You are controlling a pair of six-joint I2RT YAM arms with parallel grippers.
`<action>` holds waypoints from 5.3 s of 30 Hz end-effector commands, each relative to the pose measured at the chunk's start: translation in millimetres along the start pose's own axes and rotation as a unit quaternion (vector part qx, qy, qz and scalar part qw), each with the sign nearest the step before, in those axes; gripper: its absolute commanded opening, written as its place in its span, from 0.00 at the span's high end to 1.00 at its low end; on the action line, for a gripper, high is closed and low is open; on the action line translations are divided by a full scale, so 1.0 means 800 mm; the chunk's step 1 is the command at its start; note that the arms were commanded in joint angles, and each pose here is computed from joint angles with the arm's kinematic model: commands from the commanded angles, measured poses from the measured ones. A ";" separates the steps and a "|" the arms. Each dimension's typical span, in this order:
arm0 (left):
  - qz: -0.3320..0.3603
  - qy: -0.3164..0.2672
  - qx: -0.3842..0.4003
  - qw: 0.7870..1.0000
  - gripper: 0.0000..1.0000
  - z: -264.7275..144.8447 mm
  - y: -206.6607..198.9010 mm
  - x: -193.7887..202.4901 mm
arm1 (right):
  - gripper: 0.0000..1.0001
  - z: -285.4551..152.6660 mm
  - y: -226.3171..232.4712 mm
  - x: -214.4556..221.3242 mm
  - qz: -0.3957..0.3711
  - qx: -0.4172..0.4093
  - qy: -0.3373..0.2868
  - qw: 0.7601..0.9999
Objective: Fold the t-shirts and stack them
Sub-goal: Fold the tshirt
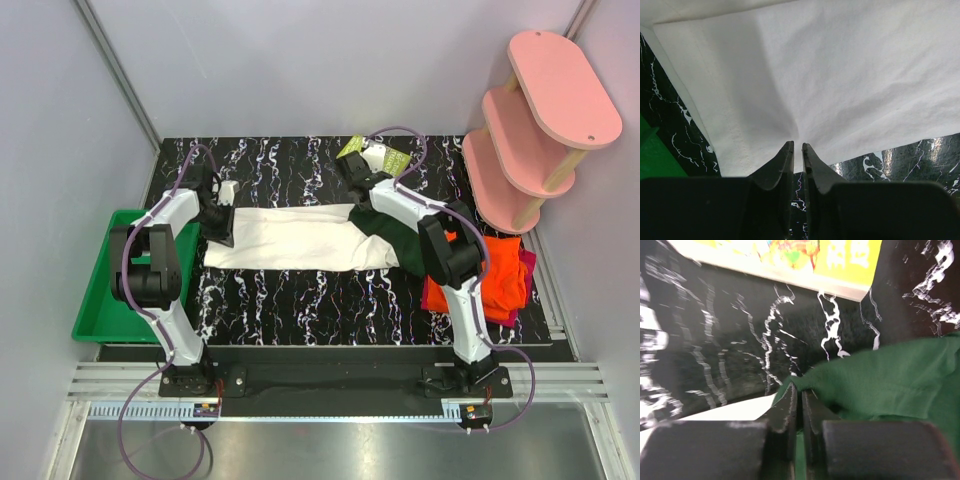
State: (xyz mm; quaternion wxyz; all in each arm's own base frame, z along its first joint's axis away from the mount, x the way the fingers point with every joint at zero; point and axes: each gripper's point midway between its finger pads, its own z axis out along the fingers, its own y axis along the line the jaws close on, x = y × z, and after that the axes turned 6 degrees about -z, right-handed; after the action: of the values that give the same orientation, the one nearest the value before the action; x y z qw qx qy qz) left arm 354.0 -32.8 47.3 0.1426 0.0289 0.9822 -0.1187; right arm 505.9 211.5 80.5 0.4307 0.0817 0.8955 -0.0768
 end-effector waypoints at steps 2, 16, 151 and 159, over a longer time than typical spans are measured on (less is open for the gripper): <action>0.011 -0.024 0.006 1.000 0.84 -0.013 -0.008 -0.019 | 0.62 0.020 0.002 -0.018 -0.014 0.000 0.001 1.000; 0.011 -0.029 0.022 0.999 0.83 -0.017 -0.016 -0.021 | 0.21 -0.108 -0.067 -0.035 0.025 -0.004 -0.040 0.999; 0.127 -0.011 -0.023 0.992 0.64 -0.029 -0.045 -0.052 | 1.00 -0.015 -0.081 0.027 0.054 0.055 0.074 0.994; 0.153 0.056 -0.023 0.986 0.58 -0.030 -0.037 0.000 | 1.00 0.013 -0.064 0.078 0.064 0.040 0.136 0.988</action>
State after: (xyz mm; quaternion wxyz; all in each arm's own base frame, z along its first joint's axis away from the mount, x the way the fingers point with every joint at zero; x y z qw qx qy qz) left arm 361.8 -59.8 80.7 0.1313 0.1575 0.9757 -0.0775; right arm 461.3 153.1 37.7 0.3236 0.1597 0.9276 -0.0971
